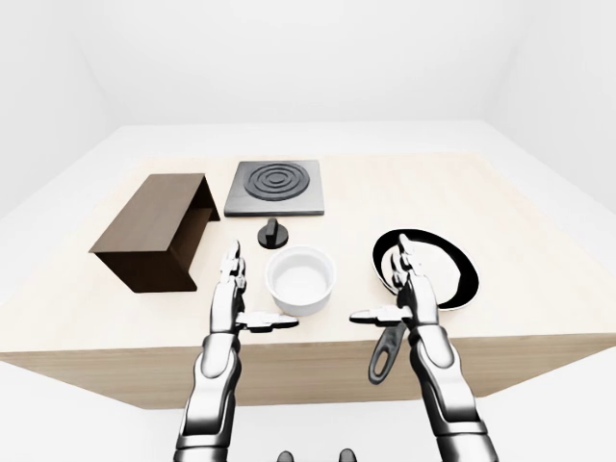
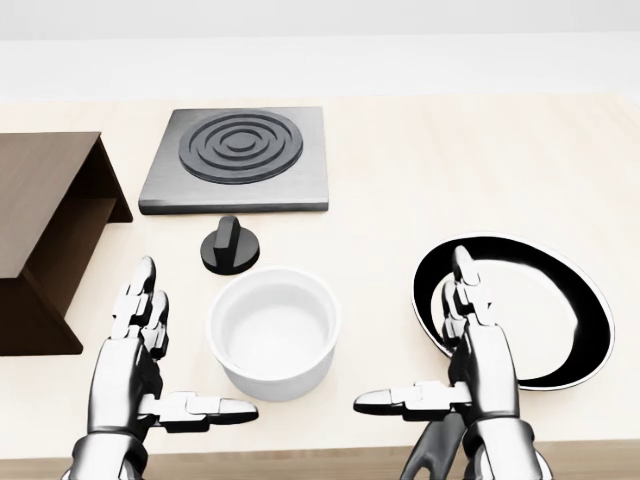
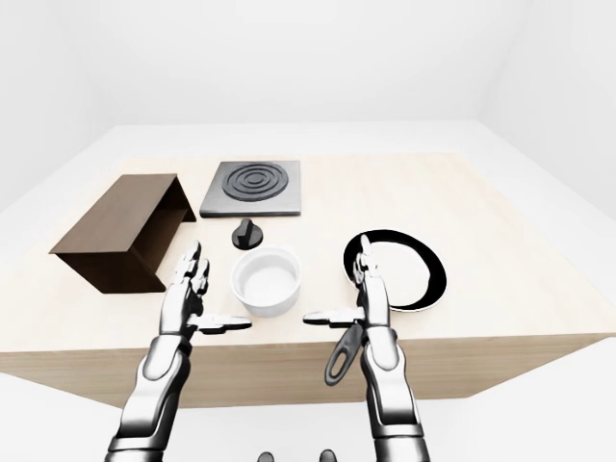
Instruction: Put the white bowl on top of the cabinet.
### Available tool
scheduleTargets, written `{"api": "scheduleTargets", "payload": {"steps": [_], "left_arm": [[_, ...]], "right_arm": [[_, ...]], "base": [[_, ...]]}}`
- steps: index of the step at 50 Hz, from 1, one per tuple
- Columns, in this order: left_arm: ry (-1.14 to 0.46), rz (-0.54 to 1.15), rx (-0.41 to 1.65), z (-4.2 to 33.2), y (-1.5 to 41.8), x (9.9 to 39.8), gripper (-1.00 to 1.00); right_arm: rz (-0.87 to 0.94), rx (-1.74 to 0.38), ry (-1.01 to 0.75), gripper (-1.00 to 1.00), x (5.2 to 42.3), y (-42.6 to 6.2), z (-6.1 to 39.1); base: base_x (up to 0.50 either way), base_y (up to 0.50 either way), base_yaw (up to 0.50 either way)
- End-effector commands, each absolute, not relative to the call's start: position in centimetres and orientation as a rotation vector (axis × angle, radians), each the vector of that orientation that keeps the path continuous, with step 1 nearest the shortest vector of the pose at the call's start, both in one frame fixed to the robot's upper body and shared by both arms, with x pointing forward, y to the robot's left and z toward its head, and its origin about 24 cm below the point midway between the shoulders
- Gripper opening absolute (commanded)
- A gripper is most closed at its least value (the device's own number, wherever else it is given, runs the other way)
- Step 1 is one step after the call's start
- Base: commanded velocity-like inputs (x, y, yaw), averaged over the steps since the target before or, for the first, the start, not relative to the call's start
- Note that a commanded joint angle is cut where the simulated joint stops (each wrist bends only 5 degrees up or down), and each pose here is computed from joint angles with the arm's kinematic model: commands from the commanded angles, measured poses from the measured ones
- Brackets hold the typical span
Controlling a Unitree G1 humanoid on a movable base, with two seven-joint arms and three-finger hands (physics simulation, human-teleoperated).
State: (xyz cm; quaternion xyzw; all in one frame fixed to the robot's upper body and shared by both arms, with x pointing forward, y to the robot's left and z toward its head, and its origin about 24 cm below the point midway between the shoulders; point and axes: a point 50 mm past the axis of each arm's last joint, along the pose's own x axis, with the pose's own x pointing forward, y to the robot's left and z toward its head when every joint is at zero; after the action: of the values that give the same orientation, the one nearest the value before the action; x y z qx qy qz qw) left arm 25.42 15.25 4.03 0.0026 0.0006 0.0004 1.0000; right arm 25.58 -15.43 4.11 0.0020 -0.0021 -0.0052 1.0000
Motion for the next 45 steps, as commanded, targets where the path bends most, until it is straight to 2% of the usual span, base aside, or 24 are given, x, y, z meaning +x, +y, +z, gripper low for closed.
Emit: {"api": "scheduleTargets", "payload": {"steps": [1, 19, 45], "left_arm": [[-0.001, 0.013, 0.030, 3.83, 15.81, 25.49, 1.00], [0.003, 0.006, 0.040, 3.74, 15.73, 25.49, 1.00], [0.005, 0.007, 0.040, 3.70, 15.67, 25.60, 1.00]], "right_arm": [[-0.013, 0.019, -0.012, 1.00, 25.91, -16.27, 4.06], [-0.034, -0.021, -0.057, 1.00, 25.55, -16.30, 4.30], [-0.049, -0.027, -0.076, 1.00, 25.07, -16.41, 4.71]], "base": [[0.00, 0.00, 0.00], [0.00, 0.00, 0.00], [0.00, 0.18, 0.00]]}}
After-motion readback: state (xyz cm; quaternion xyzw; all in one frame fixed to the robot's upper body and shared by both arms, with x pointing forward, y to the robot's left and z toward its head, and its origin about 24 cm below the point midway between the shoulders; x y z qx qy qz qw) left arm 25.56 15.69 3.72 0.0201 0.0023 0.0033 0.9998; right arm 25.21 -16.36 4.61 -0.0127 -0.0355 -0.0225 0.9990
